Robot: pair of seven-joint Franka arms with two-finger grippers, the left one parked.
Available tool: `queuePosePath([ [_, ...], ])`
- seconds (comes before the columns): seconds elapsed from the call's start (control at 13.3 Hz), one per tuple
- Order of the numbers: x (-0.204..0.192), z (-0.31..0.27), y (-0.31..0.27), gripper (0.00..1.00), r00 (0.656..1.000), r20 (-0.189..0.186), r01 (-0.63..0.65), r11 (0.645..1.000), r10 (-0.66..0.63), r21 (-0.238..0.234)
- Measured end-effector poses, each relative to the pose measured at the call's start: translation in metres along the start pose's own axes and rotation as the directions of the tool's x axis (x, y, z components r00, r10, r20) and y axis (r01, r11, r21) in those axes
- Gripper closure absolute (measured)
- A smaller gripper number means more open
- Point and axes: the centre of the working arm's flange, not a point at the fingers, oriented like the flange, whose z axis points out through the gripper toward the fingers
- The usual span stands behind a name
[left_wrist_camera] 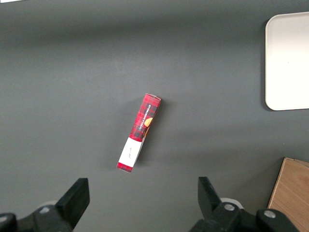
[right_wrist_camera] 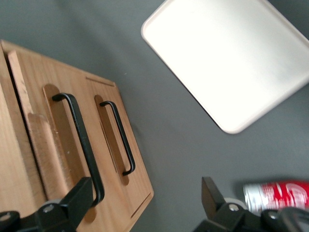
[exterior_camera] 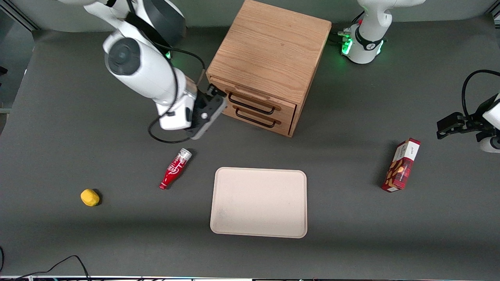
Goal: Open upper drawer
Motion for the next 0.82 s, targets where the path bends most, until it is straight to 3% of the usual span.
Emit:
queuePosePath([
  [0.3, 0.015, 0.055, -0.022, 0.0, 0.992, 0.057, 0.113, 0.993, -0.114, 0.035],
  [0.82, 0.018, 0.071, -0.045, 0.0, 0.983, 0.063, 0.17, 0.985, -0.172, 0.038],
])
